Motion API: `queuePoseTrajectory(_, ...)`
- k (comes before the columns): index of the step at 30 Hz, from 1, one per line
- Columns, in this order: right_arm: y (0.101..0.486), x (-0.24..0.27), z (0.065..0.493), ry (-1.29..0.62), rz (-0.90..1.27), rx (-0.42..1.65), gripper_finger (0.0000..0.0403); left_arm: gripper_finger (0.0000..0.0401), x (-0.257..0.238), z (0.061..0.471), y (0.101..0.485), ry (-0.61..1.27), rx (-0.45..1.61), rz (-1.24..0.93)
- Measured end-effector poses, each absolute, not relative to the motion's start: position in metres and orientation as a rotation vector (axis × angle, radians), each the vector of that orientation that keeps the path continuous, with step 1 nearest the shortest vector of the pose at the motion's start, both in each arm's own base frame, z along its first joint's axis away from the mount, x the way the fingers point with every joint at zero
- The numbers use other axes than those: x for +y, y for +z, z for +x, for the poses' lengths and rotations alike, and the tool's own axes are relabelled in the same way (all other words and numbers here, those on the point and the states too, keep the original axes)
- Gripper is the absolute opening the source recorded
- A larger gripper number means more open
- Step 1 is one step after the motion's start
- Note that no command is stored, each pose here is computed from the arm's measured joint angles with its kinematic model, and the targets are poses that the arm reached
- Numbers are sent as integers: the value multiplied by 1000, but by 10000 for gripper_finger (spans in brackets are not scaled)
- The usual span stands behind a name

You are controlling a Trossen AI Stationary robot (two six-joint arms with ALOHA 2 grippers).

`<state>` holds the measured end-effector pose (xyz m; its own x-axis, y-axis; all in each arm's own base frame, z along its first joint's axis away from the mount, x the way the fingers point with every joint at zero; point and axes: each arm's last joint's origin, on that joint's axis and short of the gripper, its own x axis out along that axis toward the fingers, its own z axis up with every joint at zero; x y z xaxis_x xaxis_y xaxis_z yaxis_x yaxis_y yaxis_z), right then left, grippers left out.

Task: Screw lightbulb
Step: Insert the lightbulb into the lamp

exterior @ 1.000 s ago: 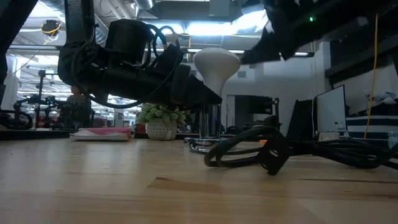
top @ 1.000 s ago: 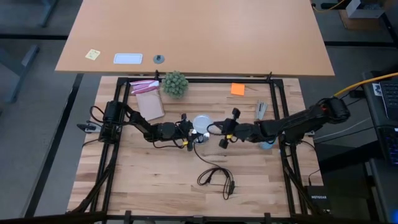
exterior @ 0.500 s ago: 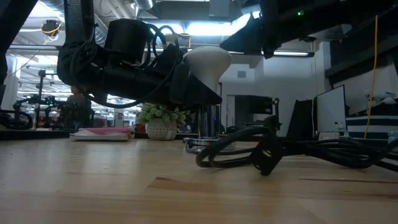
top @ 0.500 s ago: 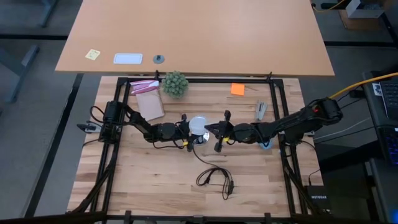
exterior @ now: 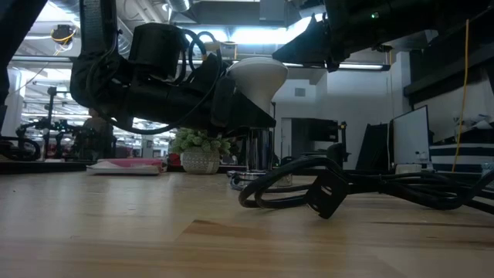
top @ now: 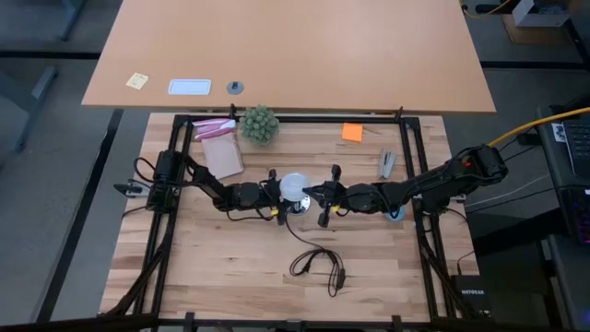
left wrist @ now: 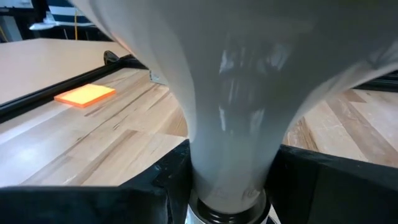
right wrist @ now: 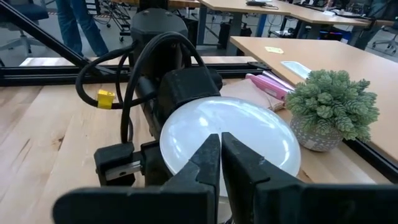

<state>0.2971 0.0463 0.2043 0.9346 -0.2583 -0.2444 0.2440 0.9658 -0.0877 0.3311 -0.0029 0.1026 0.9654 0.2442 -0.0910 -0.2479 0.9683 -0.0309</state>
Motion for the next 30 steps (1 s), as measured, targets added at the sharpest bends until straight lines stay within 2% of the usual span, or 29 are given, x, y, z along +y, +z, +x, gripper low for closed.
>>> queuePoseTrajectory(30, 201, 46, 296, -266, -47, 274, 21, 156, -6, 310, 109, 244, 97, -122)
